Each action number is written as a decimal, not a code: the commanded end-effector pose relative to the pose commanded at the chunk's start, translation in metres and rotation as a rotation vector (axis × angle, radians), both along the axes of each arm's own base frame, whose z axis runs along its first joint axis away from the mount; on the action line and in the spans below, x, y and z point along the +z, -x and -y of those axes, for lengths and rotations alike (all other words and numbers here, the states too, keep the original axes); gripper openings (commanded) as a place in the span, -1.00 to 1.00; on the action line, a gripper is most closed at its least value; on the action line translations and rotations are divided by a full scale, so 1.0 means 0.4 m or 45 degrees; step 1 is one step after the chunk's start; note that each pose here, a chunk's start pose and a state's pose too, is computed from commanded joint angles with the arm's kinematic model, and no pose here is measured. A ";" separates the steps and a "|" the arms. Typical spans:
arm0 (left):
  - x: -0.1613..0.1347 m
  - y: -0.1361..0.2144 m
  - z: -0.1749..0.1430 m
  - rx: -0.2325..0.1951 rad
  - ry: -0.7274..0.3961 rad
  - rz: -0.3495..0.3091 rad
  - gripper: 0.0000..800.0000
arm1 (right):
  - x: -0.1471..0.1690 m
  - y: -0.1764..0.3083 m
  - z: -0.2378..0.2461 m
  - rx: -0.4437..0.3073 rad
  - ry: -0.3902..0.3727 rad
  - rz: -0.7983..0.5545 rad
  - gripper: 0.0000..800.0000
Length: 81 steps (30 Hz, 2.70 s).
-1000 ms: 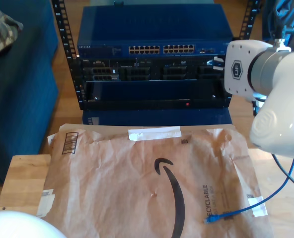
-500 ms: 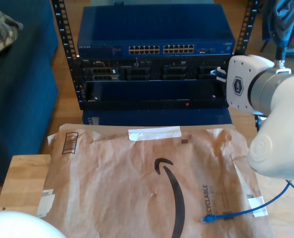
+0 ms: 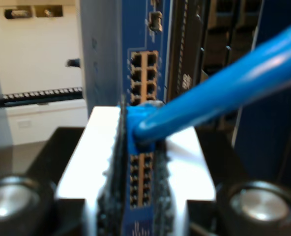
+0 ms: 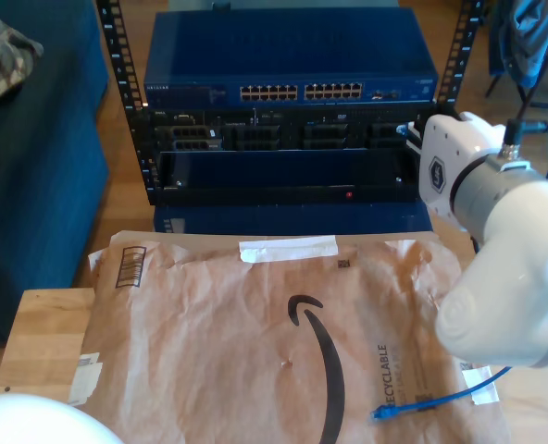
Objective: Grab the cable and plug it in
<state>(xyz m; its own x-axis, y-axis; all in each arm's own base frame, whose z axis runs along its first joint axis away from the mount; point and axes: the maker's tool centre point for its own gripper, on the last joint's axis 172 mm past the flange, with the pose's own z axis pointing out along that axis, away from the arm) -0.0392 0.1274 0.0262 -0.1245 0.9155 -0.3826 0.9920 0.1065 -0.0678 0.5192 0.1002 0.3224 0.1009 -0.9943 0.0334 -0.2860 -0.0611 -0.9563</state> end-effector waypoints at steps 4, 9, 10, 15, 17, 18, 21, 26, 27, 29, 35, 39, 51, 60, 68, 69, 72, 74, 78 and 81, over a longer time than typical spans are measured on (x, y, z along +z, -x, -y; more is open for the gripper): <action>0.000 0.000 -0.001 0.000 0.000 0.000 1.00 | -0.011 -0.037 -0.028 0.001 -0.019 0.005 -1.00; 0.000 0.000 0.000 0.000 0.002 0.000 1.00 | -0.009 -0.100 -0.058 -0.001 -0.037 0.014 -1.00; 0.000 0.000 0.000 0.000 0.002 0.000 1.00 | -0.023 -0.110 -0.064 -0.005 -0.049 0.003 -1.00; 0.000 0.000 -0.001 0.000 0.000 0.000 1.00 | -0.053 -0.159 -0.077 -0.024 -0.054 0.009 -1.00; 0.000 0.000 -0.001 0.000 0.000 0.000 1.00 | -0.051 -0.169 -0.074 -0.040 -0.041 0.060 -1.00; 0.000 0.000 -0.001 0.000 0.000 0.000 1.00 | -0.052 -0.171 -0.072 -0.050 -0.041 0.081 -1.00; 0.000 0.000 -0.001 0.000 0.000 0.000 1.00 | -0.063 -0.180 -0.061 -0.094 -0.096 0.138 -1.00; 0.000 0.000 0.000 0.000 0.002 0.000 1.00 | -0.061 -0.181 -0.081 -0.104 -0.088 0.254 -1.00; 0.000 0.000 -0.001 0.000 0.000 0.000 1.00 | -0.068 -0.184 -0.088 -0.103 -0.085 0.262 -1.00; 0.000 0.000 0.000 0.000 0.002 0.000 1.00 | -0.073 -0.196 -0.090 -0.111 -0.079 0.293 -1.00; 0.000 0.000 0.000 0.000 0.002 0.000 1.00 | -0.060 -0.238 -0.107 -0.126 -0.086 0.380 -1.00; 0.000 0.000 0.000 0.000 0.002 0.000 1.00 | -0.056 -0.246 -0.101 -0.146 -0.089 0.413 -1.00; 0.000 0.000 0.000 0.000 0.002 0.000 1.00 | -0.104 -0.284 -0.093 -0.199 -0.087 0.449 -1.00; 0.000 0.000 -0.001 0.000 0.000 0.000 1.00 | -0.106 -0.318 -0.096 -0.207 -0.098 0.468 -1.00; 0.000 0.000 0.000 0.000 0.002 0.000 1.00 | -0.112 -0.332 -0.089 -0.216 -0.100 0.467 -1.00; 0.000 0.000 -0.001 0.000 0.000 0.000 1.00 | -0.115 -0.334 -0.087 -0.218 -0.098 0.466 -1.00; 0.000 0.000 0.000 0.000 0.002 0.000 1.00 | -0.111 -0.340 -0.088 -0.218 -0.102 0.473 -1.00; 0.000 0.000 0.000 0.000 0.002 0.000 1.00 | -0.117 -0.344 -0.087 -0.220 -0.101 0.471 -1.00; 0.000 0.000 -0.001 0.000 0.000 0.000 1.00 | -0.123 -0.352 -0.090 -0.220 -0.105 0.471 -1.00; 0.000 0.000 -0.001 0.000 0.000 0.000 1.00 | -0.126 -0.360 -0.072 -0.235 -0.103 0.471 -1.00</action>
<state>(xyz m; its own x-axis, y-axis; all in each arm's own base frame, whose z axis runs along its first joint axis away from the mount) -0.0392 0.1278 0.0263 -0.1245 0.9155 -0.3826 0.9920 0.1065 -0.0678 0.6630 0.1288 0.2721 -0.0832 -0.9955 -0.0448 0.0786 0.0382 -0.9962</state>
